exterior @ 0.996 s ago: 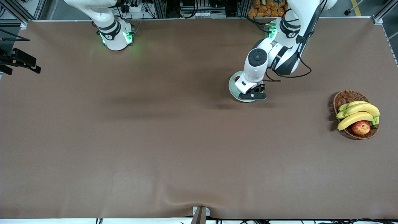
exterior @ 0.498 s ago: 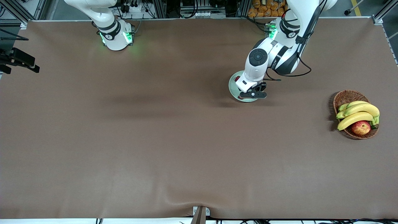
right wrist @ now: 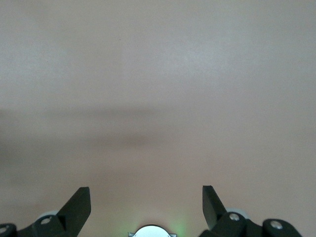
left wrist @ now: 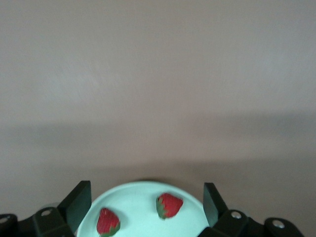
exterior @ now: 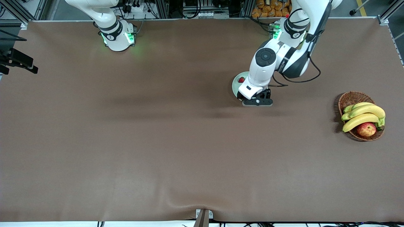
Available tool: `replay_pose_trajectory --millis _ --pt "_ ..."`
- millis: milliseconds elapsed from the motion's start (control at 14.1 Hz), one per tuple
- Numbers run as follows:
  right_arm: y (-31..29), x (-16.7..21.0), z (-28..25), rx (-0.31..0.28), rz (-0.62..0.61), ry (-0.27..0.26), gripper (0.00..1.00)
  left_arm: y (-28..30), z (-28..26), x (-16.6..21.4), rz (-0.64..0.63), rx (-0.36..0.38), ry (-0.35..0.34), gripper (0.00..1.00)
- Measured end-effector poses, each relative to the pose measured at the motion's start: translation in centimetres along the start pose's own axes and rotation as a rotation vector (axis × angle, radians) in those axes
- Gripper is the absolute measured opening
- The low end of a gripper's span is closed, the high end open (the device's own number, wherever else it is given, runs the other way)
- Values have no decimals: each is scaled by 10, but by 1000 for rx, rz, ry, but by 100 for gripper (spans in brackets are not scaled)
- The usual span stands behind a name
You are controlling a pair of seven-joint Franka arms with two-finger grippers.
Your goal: Collect all strawberries into plate
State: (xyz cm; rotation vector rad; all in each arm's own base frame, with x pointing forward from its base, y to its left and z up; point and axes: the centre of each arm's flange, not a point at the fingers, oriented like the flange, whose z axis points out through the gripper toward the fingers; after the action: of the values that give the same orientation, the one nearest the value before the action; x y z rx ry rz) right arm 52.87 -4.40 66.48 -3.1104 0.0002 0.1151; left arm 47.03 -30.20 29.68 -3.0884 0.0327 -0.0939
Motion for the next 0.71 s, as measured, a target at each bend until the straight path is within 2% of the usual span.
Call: replay_pose_trajectory --millis 285,427,711 --pt "10 -2 -3 1 19 8 100 -21 -36 68 -91 -26 58 100" --pt "10 -2 -4 0 18 9 100 -39 -38 90 -122 -28 76 100" --pt "8 -2 -4 0 22 9 100 -79 -44 123 -105 -22 105 100"
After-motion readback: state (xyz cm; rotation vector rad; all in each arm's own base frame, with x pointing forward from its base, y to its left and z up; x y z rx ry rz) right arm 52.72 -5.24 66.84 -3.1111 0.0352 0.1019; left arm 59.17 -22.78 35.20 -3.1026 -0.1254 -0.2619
